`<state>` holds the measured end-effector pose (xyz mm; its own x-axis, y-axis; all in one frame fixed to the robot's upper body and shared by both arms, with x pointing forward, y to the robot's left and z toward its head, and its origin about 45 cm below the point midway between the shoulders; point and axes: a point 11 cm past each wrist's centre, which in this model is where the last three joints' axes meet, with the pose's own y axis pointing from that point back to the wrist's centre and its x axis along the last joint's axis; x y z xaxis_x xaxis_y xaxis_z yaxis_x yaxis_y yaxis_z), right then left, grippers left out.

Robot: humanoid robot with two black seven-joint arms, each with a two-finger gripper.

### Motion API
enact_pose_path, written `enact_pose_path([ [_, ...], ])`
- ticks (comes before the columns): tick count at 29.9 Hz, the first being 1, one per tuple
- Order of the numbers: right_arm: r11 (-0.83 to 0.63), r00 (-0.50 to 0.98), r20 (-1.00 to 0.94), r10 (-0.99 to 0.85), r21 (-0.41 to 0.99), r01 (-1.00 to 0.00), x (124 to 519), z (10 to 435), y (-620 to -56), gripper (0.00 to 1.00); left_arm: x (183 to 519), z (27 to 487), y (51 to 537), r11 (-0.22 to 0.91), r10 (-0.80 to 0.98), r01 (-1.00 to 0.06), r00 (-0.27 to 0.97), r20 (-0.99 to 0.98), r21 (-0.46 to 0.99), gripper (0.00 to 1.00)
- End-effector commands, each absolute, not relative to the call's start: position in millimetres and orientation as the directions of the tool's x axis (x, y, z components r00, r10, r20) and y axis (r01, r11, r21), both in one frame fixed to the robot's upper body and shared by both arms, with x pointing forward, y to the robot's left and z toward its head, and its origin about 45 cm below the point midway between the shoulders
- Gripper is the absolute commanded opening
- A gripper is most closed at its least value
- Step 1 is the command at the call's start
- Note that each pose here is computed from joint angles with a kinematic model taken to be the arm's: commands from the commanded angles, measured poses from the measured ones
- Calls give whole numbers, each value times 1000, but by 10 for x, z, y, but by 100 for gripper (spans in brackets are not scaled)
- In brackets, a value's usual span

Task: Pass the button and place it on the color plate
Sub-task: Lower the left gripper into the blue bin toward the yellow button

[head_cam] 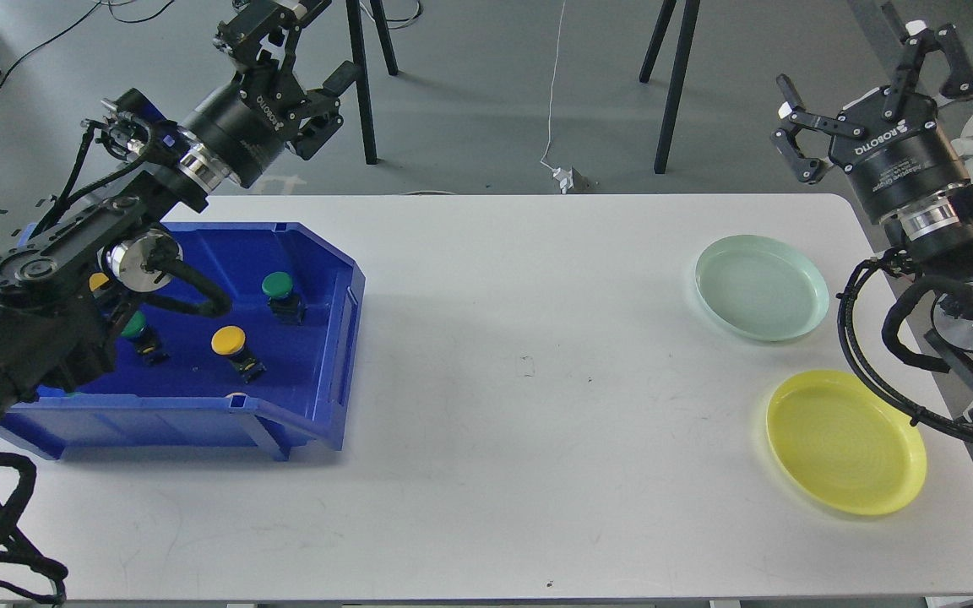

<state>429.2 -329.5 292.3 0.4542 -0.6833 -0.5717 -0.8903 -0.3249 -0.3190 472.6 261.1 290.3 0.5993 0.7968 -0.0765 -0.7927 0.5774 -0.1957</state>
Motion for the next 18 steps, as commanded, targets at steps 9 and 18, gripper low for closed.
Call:
enact_pose_path([
  [9, -318, 433, -591, -681, -294, -901, 4233, 2764, -3296, 99, 4726, 2861, 3030, 459, 850, -860, 498, -173, -222, 86],
  [18, -288, 410, -623, -667, -292, -912, 4176, 2665, -3330, 99, 4280, 3361, 3025, 489, 788, -761, 595, -159, -426, 86],
])
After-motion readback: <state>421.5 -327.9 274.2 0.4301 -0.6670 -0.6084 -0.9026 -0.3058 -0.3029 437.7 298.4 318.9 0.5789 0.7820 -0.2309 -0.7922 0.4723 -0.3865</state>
